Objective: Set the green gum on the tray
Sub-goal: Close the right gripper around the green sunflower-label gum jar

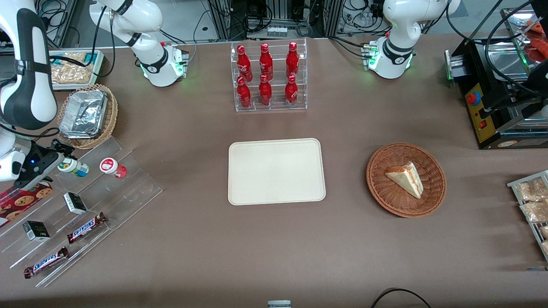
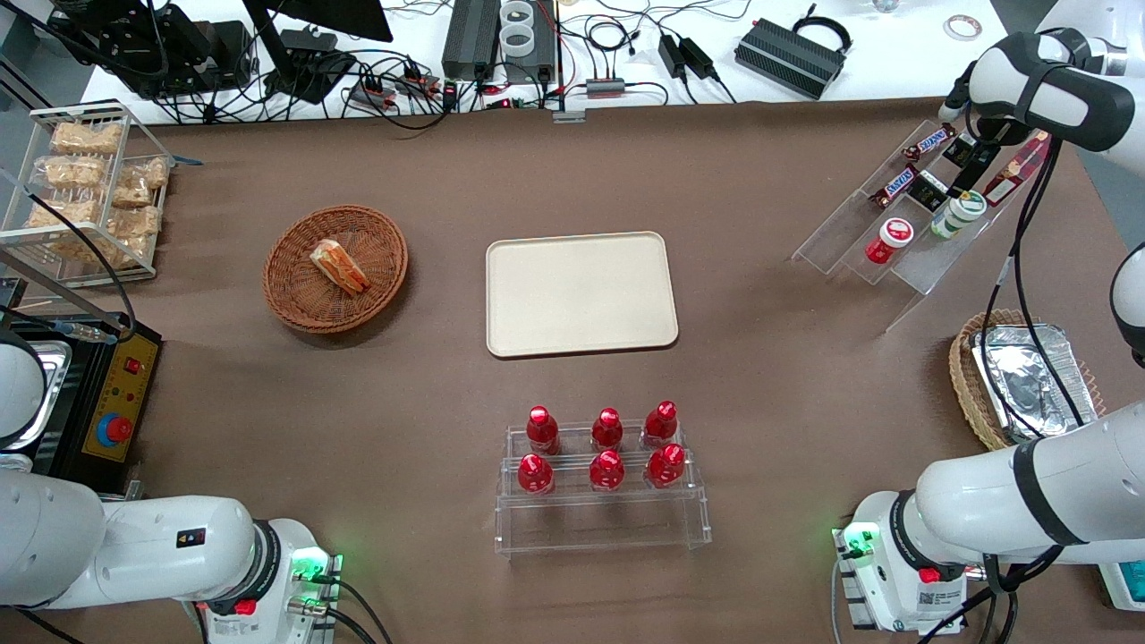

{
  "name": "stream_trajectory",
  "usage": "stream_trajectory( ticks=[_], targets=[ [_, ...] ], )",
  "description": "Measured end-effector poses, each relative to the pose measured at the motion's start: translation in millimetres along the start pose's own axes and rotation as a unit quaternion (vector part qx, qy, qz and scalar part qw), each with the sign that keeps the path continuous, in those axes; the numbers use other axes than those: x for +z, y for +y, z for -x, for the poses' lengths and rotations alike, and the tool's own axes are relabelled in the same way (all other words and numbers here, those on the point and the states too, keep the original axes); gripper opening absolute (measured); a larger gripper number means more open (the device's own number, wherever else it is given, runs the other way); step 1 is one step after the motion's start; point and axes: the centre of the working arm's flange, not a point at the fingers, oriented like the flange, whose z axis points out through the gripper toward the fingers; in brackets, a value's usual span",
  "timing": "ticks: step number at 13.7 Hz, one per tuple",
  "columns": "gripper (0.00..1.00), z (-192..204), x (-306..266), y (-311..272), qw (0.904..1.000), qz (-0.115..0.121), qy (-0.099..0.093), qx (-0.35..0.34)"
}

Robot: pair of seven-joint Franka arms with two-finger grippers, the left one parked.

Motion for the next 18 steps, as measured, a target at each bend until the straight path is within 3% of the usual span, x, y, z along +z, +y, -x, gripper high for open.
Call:
stream_trajectory(
  ticks=[18],
  targets=[
    [1.0,34.3,35.2,2.0,0.9992,-0.031,-0.012,0.023]
  ],
)
